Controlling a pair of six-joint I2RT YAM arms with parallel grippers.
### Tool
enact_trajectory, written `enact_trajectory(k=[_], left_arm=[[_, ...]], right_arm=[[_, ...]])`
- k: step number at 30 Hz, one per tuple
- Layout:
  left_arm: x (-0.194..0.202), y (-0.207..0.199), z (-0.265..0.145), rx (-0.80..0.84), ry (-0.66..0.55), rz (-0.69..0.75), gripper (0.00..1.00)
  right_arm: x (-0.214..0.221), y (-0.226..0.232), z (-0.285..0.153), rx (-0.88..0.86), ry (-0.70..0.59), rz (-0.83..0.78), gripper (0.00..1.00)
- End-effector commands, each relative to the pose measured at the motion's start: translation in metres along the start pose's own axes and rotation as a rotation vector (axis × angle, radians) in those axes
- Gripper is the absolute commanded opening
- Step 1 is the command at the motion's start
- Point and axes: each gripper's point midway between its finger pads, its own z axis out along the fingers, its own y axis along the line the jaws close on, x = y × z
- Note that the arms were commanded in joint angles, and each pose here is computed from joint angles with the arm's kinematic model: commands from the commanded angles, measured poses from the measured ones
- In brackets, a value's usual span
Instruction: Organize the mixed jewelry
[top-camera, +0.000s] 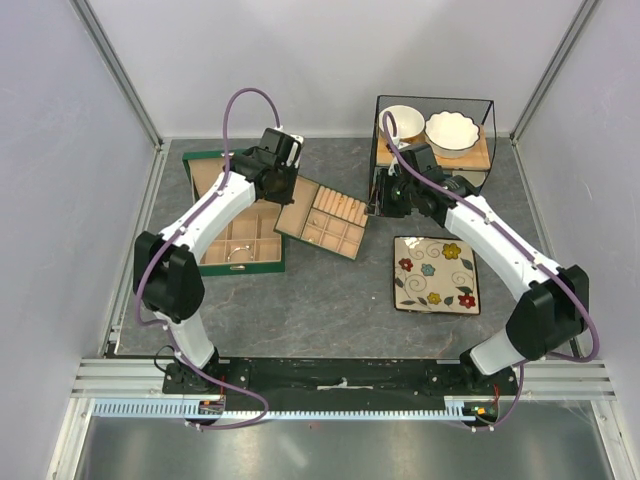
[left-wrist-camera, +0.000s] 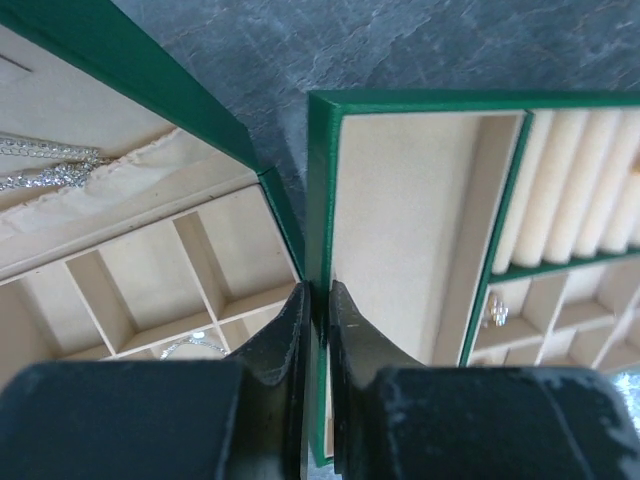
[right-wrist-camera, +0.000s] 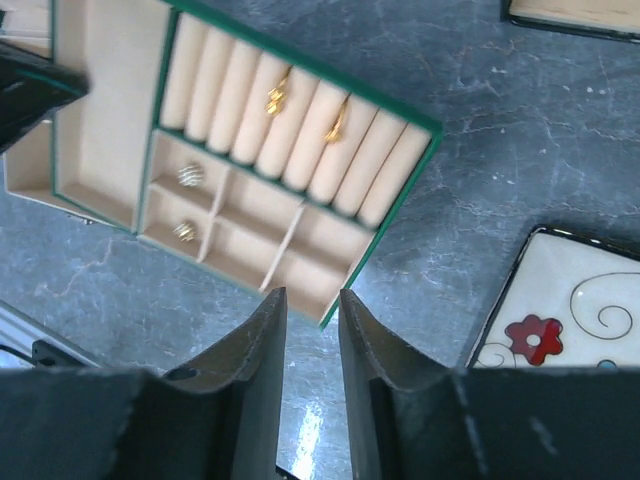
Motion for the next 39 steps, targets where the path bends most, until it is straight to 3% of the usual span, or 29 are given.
enact_trajectory(k=[1, 10, 18, 27, 39], left_arm=[[-0.022, -0.002, -0.002, -0.020, -0.067, 0.045, 0.02], [-0.012, -0.011, -0.003, 0.027, -0.048, 0.042, 0.02], [-0.007, 0.000, -0.034, 0.116, -0.068, -0.035, 0.02], [0.021, 0.040, -0.061, 0.137, -0.039, -0.126, 0.02], [0.072, 0.120, -0.073, 0.052, 0.019, -0.238, 0.02]], right_arm=[[-0.013, 0.022, -0.018, -0.084, -0.054, -0.014, 0.38], [-0.030, 0.025, -0.030, -0.075, -0.107, -0.033, 0.42], [-0.058, 0.009, -0.044, -0.024, -0.167, -0.035, 0.42], [-0.070, -0.003, -0.047, 0.029, -0.202, -0.074, 0.50], [-0.069, -0.008, -0.042, 0.042, -0.194, -0.093, 0.50]])
